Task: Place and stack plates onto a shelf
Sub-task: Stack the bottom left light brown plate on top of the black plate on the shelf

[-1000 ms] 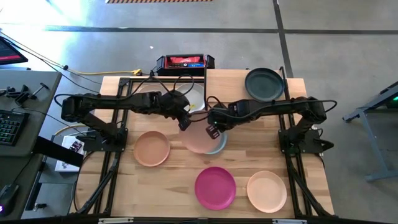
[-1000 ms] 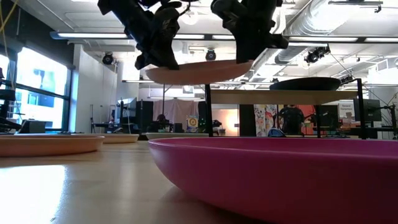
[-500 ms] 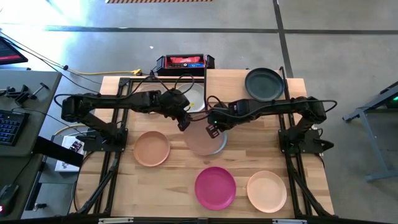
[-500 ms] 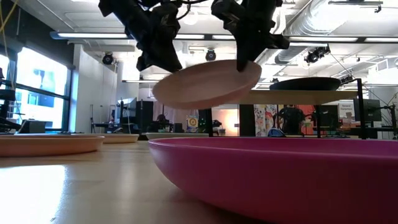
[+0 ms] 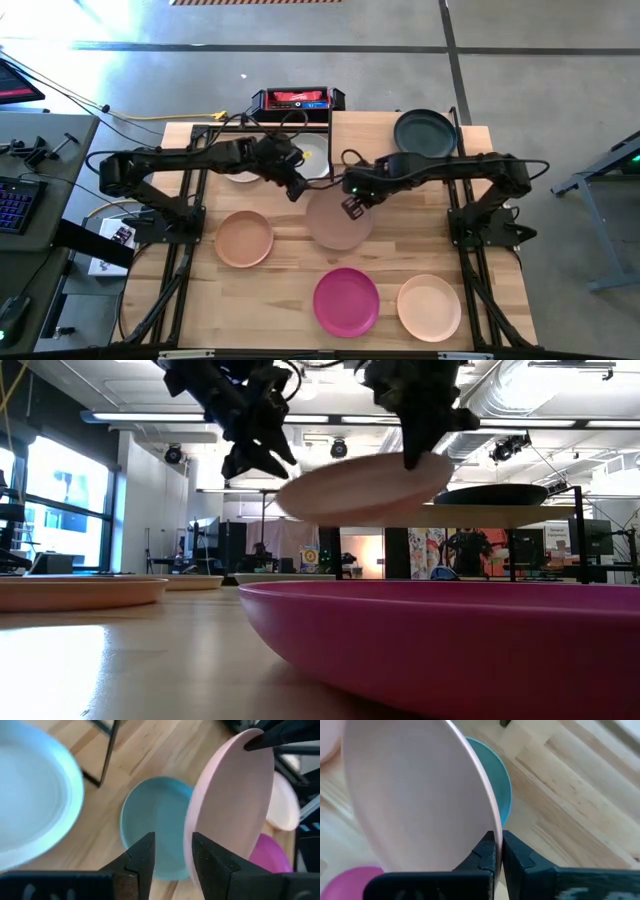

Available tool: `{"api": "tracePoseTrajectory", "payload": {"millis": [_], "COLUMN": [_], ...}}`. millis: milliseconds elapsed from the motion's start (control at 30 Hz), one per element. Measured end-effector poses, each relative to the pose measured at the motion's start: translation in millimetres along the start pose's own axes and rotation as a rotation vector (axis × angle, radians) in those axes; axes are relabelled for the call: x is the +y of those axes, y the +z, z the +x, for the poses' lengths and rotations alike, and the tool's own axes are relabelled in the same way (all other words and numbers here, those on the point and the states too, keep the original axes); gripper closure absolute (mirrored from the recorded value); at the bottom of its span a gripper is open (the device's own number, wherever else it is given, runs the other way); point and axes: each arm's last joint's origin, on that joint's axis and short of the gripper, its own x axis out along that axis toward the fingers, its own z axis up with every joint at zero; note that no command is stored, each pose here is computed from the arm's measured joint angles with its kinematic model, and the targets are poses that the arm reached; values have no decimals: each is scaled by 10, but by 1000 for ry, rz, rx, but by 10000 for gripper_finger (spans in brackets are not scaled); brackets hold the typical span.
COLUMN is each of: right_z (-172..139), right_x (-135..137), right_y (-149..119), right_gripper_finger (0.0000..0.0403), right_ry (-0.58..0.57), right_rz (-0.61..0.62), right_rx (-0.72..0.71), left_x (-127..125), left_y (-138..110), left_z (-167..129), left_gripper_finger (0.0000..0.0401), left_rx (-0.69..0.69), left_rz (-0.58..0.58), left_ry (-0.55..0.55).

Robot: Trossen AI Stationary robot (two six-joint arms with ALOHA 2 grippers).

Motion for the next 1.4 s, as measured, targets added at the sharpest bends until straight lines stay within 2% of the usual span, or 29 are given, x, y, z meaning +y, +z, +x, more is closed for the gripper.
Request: {"api": "tracePoseTrajectory", "payload": {"millis": [100, 267, 567, 800, 1100, 1400], "right_z": [-165, -434, -825, -1062, -979, -919], "right_x": [-130, -477, -1131, -1632, -2137, -2478], "right_y": [7, 26, 73, 94, -40, -276], "right_gripper_finger": [403, 403, 403, 403, 403, 403], "right_ry": [5, -66, -118, -136, -158, -109], "right_rz": [-7, 24, 84, 201, 345, 527], "right_rx": [-24, -69, -128, -205, -176, -271], "left_x": [-13, -15, 152, 244, 381, 566], "left_y": [47, 121, 197, 245, 341, 402], "left_z": [-3, -16, -58, -87, -142, -209], "left_gripper_finger": [285, 286, 286, 286, 286, 286], "left_rx": [-46, -113, -142, -165, -226, -250], "left_rz": [16, 54, 47, 78, 77, 90], "left_ry": [-19, -39, 7, 30, 57, 110]}}
